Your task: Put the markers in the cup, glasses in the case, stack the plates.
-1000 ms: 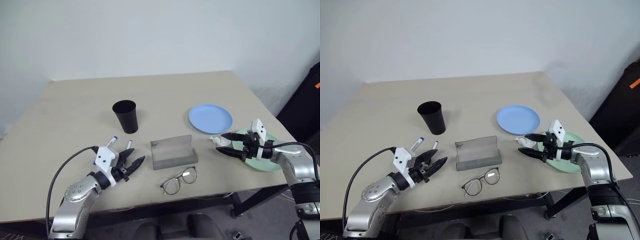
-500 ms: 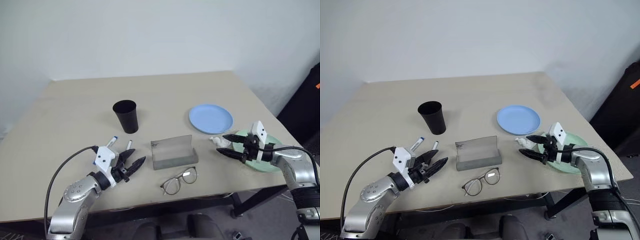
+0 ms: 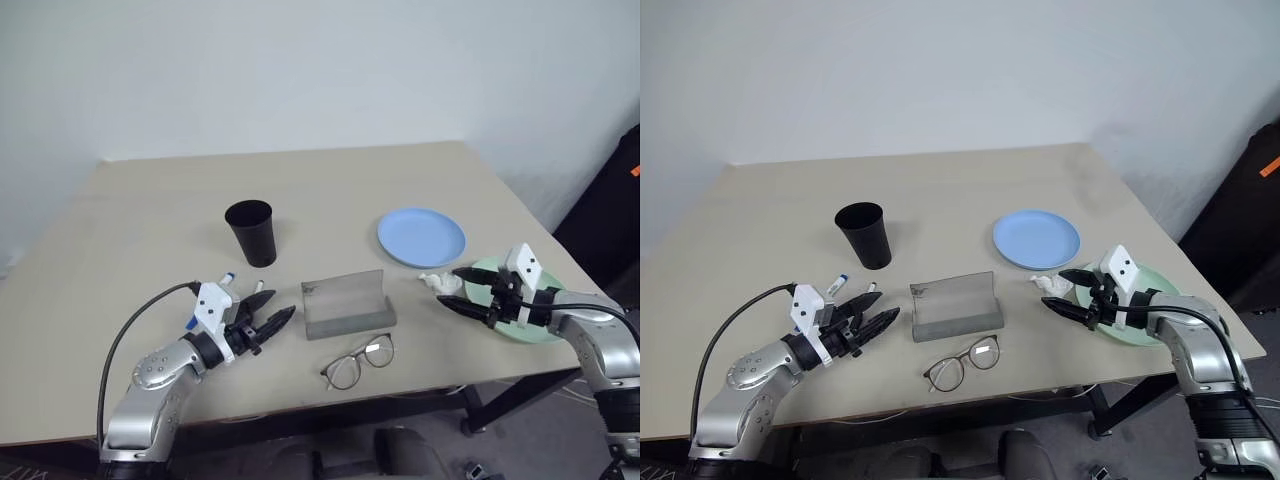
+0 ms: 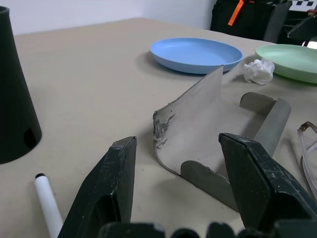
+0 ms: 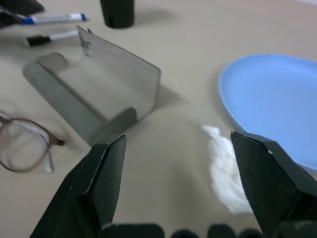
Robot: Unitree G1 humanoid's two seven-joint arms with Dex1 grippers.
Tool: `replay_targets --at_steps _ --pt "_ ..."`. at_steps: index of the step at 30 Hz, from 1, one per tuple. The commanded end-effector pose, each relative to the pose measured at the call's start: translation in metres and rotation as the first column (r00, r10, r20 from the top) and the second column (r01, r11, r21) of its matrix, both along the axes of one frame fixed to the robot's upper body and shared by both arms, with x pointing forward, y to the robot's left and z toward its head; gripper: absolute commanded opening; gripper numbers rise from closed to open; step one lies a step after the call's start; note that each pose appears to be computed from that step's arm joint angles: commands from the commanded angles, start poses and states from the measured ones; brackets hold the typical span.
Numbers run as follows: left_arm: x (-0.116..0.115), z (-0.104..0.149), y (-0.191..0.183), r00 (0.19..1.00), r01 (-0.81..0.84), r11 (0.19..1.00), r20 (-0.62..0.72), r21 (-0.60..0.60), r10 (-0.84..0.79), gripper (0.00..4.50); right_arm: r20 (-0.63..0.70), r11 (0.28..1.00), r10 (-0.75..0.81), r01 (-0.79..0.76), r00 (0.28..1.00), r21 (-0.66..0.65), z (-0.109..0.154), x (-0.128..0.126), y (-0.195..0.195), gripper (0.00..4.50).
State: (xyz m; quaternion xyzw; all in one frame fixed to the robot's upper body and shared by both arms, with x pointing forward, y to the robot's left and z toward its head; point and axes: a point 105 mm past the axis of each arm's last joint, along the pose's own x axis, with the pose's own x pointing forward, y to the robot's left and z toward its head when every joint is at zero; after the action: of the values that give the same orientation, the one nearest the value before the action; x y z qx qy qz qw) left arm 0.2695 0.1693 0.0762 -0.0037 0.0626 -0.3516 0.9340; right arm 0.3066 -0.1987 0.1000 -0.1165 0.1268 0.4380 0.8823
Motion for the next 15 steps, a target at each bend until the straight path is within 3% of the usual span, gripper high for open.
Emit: replay_targets --at_steps 1,6,15 --pt "0.003 0.012 -0.009 0.998 0.032 0.999 0.047 -0.014 -0.031 2.76 0.035 0.996 -0.057 0.059 0.998 -0.064 0.013 0.007 -0.015 3.66" --pt "0.003 0.012 -0.016 0.994 0.096 0.995 0.056 -0.007 -0.095 2.76 -0.014 0.977 -0.149 0.145 0.989 -0.156 0.009 0.013 -0.030 3.66" --pt "-0.002 0.013 -0.035 0.983 0.176 0.984 0.065 -0.020 -0.174 2.76 -0.218 0.948 -0.291 0.250 0.931 -0.200 0.007 0.022 -0.029 3.66"
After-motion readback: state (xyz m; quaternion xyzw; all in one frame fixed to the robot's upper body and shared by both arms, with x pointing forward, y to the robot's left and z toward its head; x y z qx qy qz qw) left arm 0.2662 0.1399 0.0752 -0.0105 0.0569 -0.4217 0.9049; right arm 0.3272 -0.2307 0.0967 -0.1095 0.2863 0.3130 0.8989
